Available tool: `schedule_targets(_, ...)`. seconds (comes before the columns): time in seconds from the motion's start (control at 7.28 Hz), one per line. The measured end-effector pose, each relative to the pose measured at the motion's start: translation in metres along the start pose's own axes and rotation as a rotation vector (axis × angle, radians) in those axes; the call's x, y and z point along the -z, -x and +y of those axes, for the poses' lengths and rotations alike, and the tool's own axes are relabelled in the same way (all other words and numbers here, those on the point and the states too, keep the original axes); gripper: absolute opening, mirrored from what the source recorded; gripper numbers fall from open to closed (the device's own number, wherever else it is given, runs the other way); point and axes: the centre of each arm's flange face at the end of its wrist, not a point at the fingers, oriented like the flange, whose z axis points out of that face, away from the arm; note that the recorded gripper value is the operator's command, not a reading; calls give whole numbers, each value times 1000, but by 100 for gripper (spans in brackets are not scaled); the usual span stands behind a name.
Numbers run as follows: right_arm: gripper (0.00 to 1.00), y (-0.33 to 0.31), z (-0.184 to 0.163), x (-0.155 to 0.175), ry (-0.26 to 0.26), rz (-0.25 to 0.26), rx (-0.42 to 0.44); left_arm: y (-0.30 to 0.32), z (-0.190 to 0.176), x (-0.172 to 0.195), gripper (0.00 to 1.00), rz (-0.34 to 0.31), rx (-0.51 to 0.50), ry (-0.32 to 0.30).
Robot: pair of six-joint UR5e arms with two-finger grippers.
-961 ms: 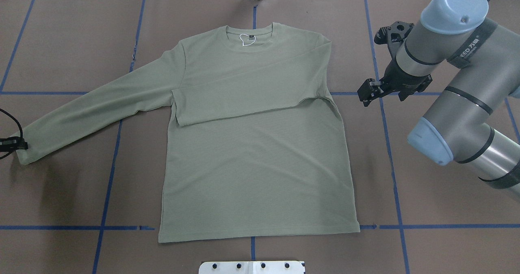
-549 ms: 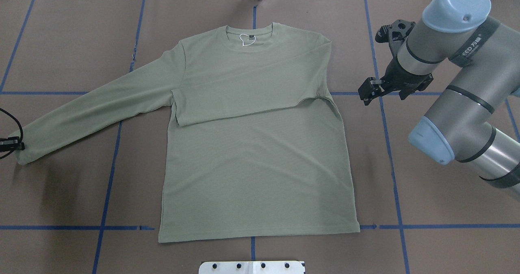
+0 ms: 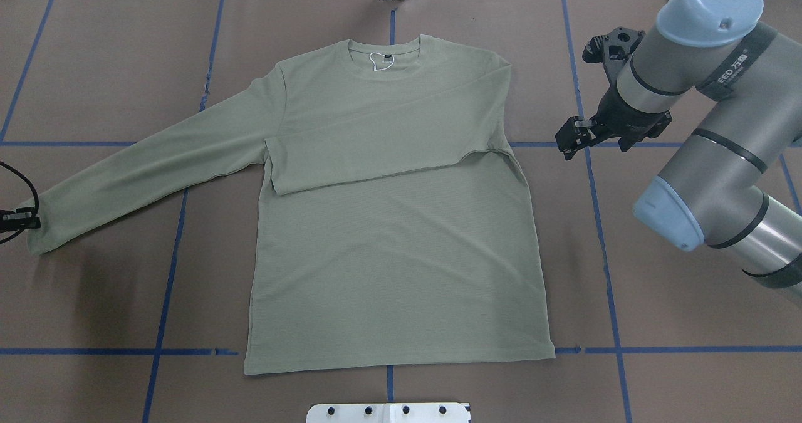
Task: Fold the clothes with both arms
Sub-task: 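Lower the left gripper onto the other sleeve cuff and grasp it, then carry the sleeve with the left gripper across the shirt toward the right gripper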
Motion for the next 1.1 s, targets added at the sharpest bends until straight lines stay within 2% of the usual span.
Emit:
schedule_targets(0.41, 100, -22, 3, 1, 2, 9, -8, -72, -14, 31, 0, 27, 4, 44)
schedule_targets(0.82, 100, -64, 19, 2, 17, 19, 7, -195, -69, 51, 0, 9, 41, 49)
schedule_targets(1.1, 100, -94, 23, 2, 37, 16, 23, -299, -110, 72, 0, 8, 131, 46)
